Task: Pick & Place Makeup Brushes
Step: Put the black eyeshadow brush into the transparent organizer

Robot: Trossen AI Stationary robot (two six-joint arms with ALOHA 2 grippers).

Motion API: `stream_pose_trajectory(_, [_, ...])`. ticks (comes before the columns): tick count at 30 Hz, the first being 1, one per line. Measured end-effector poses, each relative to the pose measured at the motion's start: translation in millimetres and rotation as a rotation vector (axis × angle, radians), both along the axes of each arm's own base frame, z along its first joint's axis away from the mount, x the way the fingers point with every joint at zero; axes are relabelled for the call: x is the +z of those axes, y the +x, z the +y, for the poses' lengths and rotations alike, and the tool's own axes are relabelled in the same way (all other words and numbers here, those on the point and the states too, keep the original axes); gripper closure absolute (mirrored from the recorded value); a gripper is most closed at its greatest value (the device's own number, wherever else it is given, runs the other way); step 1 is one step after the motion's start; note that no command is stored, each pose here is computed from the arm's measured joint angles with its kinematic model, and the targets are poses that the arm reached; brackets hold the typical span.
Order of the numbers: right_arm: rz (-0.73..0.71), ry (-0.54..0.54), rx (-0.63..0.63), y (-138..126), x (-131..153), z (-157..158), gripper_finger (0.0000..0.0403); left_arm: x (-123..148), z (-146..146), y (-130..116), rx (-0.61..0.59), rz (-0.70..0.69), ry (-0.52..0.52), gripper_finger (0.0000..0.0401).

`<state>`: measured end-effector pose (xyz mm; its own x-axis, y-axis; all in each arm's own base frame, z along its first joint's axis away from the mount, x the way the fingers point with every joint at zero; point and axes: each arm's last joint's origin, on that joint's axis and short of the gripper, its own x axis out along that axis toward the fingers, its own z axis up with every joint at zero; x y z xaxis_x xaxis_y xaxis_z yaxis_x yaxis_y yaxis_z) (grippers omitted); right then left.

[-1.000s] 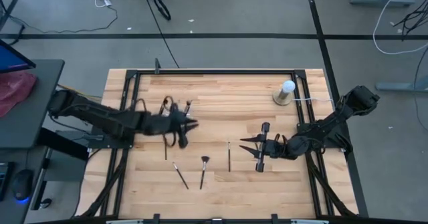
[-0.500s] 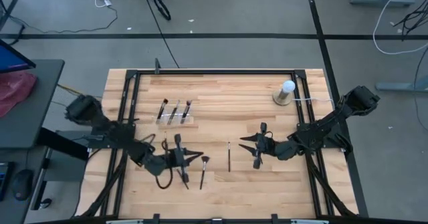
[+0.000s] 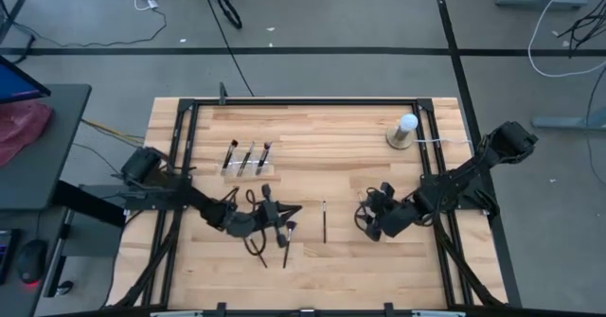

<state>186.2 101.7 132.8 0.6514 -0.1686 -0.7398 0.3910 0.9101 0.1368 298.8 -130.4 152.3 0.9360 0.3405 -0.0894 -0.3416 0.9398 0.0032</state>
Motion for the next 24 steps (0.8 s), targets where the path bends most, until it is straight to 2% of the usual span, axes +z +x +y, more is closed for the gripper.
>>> stream_pose_trajectory(7, [0.056,0.051,-0.03,-15.3,-4.3,11.0,0.0226,-0.3,6.6,3.9,-0.028,0.004,-0.01,0.0388])
stream_pose_trajectory(11, [0.086,0.01,-0.059,-21.0,-6.5,9.0,0.0245,-0.7,6.4,3.9,-0.032,0.009,-0.004,0.0388])
stream_pose_trajectory(15, [0.058,-0.035,-0.086,-20.8,-6.0,7.0,0.0254,-0.7,8.9,4.9,-0.024,0.009,-0.004,0.0387])
stream_pose_trajectory(18, [0.014,-0.084,-0.118,-19.3,-4.7,4.6,0.0242,-0.7,11.3,5.8,-0.016,0.009,-0.004,0.0387])
stream_pose_trajectory(24, [-0.002,-0.164,-0.145,-17.7,-9.6,2.9,0.0194,-0.7,13.0,6.5,-0.011,0.009,-0.003,0.0387])
